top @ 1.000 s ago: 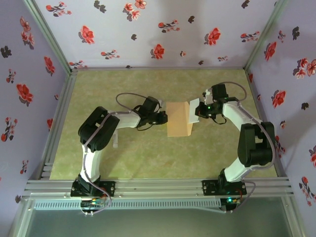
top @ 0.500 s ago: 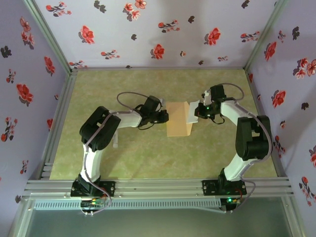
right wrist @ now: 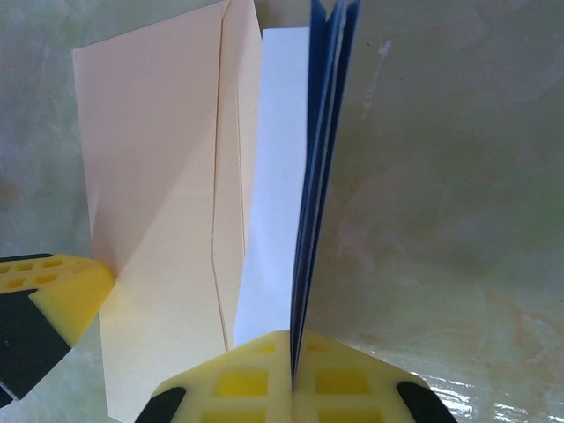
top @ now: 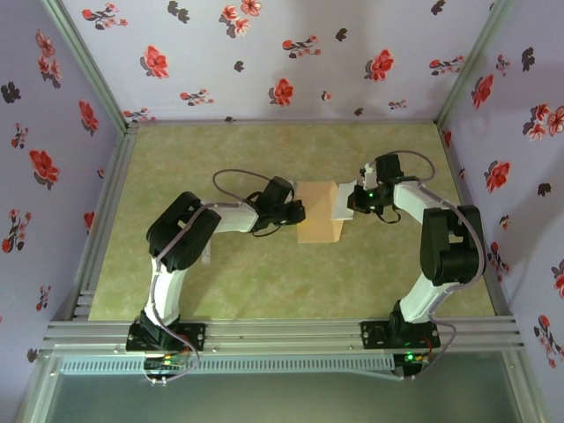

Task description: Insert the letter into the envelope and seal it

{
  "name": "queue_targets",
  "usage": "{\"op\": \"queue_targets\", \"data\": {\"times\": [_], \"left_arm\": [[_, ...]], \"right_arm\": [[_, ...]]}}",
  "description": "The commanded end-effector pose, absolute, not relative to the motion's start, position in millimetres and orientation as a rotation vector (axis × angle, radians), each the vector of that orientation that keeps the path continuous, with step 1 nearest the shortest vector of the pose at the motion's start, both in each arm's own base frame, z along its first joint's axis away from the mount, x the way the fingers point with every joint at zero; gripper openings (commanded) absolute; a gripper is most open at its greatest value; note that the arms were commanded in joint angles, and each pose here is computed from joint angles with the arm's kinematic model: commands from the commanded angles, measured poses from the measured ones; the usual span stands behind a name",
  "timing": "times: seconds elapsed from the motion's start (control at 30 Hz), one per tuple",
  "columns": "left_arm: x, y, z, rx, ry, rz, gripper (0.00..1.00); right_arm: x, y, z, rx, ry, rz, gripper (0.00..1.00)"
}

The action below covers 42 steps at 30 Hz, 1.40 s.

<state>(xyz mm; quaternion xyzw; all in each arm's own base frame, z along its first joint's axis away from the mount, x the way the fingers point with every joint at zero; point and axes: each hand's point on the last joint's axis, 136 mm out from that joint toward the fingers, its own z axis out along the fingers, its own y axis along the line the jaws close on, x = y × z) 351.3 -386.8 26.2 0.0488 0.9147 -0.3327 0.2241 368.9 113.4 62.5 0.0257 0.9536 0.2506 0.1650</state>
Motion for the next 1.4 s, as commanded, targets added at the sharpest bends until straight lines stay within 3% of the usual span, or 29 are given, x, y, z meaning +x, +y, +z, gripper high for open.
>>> {"op": "queue_targets", "data": {"times": [0.0, 0.43, 0.83, 1.37], "left_arm": [[340, -380, -1, 0.100, 2.590, -0.863, 0.00], [338, -380, -4, 0.079, 2.599, -0.867, 0.00], [335, -374, -7, 0.044, 2.614, -0.845, 0.00], [334, -371, -7, 0.008, 2.612, -0.842, 0.00]], "right_arm": [[365, 110, 70, 0.043, 2.706, 0.688, 0.00], [349, 131, 62, -0.079, 2.775, 0.585, 0.00], [338, 111, 35, -0.010, 2.872, 0.426, 0.00], [337, 112, 36, 0.051, 2.815, 0.435, 0.00]]}}
